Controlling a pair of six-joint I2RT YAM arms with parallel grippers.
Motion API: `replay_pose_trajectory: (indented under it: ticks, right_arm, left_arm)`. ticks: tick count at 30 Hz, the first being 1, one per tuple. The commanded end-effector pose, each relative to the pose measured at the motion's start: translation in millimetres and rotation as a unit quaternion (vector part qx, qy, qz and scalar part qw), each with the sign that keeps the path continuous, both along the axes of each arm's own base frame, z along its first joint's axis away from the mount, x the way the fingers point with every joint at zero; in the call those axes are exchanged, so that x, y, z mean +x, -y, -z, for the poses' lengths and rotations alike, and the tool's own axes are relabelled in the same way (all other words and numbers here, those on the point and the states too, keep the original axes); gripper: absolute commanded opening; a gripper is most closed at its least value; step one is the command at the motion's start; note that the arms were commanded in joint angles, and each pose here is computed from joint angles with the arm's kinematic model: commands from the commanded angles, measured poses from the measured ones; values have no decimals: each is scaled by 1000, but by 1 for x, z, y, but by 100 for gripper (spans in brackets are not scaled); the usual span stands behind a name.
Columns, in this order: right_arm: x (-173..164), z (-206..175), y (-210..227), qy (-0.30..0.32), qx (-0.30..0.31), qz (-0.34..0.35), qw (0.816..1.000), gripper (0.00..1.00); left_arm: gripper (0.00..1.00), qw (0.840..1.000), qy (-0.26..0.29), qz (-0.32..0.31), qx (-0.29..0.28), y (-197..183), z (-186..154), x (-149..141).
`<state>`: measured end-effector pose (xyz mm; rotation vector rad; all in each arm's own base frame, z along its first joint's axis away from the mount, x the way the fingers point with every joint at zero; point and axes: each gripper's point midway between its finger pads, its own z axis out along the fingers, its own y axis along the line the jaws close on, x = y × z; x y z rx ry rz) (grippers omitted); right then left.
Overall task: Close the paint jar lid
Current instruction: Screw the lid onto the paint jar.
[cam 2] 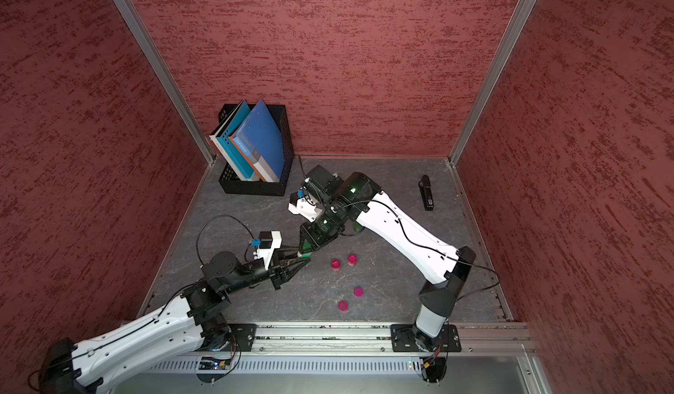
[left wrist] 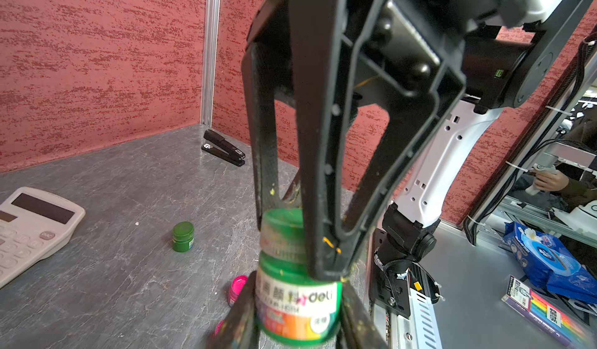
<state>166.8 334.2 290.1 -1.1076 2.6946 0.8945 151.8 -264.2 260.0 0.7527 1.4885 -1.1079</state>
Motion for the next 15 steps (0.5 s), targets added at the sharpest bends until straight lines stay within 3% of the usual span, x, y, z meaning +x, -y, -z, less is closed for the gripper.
replay_pose_trajectory:
  ticks: [1,10,15]
  right_arm:
    - [-3,-2,-1,-10,5,7,1000,30]
    - [3,20,-7,-55,-16,70,996,29]
    - [11,27,-7,-74,-25,137,987,29]
  left_arm:
    - [22,999,31,-24,-16,-3,-25,5]
    - [22,991,92,-94,8,9,-44,19]
    - [21,975,141,-172,-8,9,-66,32]
